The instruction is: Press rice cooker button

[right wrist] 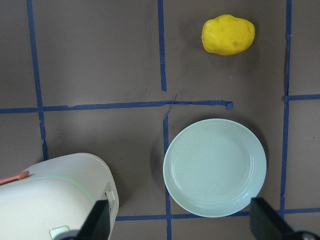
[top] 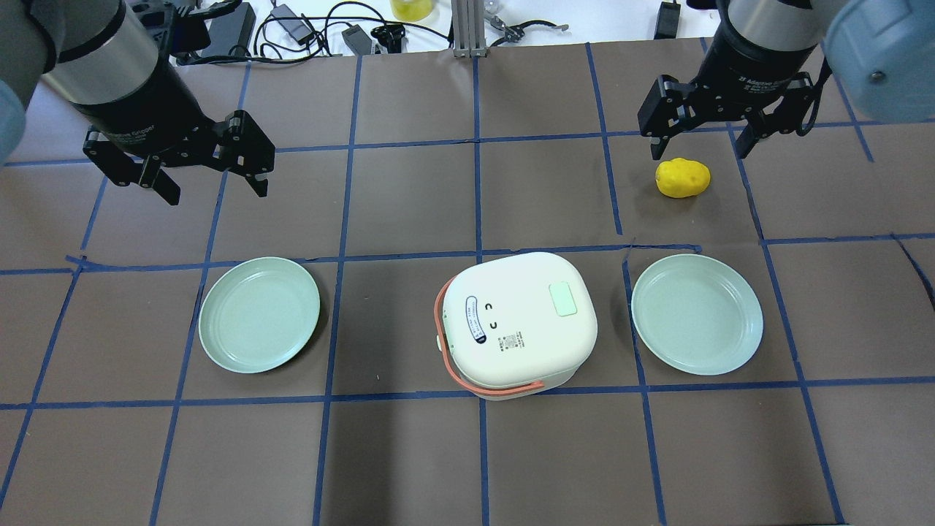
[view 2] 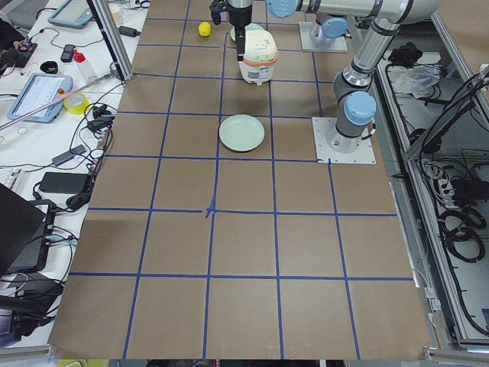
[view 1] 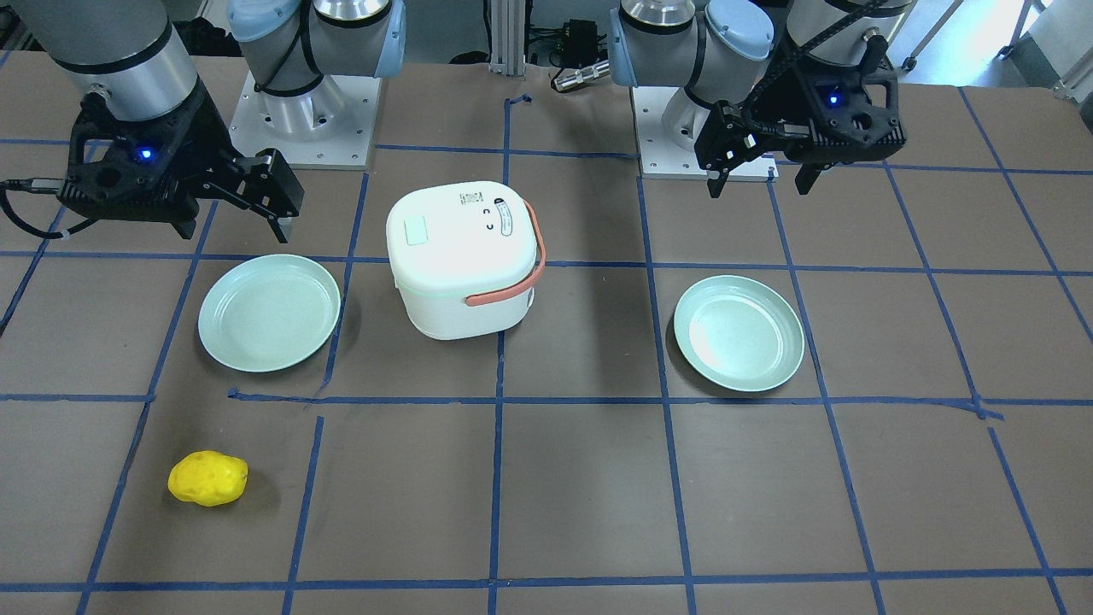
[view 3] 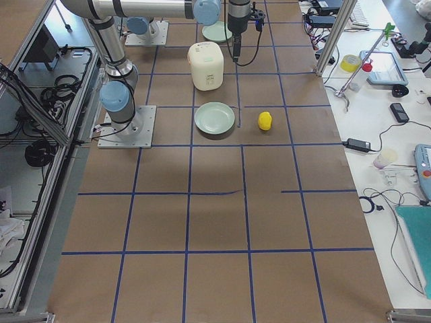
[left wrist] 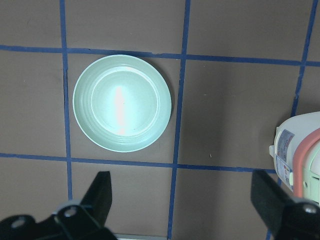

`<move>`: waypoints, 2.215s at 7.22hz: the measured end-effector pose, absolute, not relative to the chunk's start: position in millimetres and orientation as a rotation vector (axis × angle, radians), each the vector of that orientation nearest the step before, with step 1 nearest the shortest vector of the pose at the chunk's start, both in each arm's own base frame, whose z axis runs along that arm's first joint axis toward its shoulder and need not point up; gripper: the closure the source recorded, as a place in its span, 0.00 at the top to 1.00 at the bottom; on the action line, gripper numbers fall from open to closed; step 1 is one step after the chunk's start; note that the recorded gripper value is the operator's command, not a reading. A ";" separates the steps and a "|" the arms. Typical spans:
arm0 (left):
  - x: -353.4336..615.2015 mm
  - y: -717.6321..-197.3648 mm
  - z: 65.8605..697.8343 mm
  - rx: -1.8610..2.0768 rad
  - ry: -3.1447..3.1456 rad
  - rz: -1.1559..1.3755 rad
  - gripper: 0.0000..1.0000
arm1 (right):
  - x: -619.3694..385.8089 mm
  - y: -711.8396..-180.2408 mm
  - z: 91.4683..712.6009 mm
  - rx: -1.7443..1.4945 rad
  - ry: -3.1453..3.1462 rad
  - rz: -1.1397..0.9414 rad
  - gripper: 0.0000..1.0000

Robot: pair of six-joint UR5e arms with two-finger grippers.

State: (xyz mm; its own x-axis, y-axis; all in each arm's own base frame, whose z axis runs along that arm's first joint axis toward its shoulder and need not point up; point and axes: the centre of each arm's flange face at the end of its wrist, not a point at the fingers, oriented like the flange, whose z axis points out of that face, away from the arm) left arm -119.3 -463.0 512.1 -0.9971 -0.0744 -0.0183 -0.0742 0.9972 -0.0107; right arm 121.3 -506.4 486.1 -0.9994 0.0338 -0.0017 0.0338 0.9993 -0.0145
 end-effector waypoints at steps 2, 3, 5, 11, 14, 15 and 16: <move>-119.3 -463.0 512.1 -0.116 3.121 -0.016 1.00 | 121.3 -506.3 485.6 0.053 3.140 -0.021 1.00; -119.3 -463.0 512.1 -0.116 3.121 -0.016 1.00 | 121.3 -506.3 485.6 0.053 3.140 -0.021 1.00; -119.3 -463.0 512.1 -0.116 3.121 -0.016 1.00 | 121.7 -506.6 487.3 0.052 3.138 -0.027 1.00; -119.3 -463.0 512.1 -0.116 3.121 -0.016 1.00 | 122.1 -505.3 489.9 0.051 3.140 -0.018 1.00; -119.3 -463.0 512.0 -0.116 3.121 -0.016 1.00 | 125.0 -504.4 489.9 0.050 3.132 -0.019 0.69; -119.3 -463.0 512.1 -0.116 3.121 -0.016 1.00 | 127.6 -503.4 490.0 0.051 3.123 -0.015 0.48; -119.3 -463.0 512.1 -0.116 3.121 -0.016 1.00 | 132.3 -501.5 489.7 0.049 3.100 -0.002 0.28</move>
State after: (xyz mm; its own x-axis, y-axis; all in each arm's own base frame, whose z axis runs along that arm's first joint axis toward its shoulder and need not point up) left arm -119.3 -463.0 512.1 -0.9971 -0.0744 -0.0183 -0.0742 0.9972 -0.0107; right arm 132.3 -501.5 489.7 -0.9986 0.0318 -0.0411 0.0318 0.9995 -0.0007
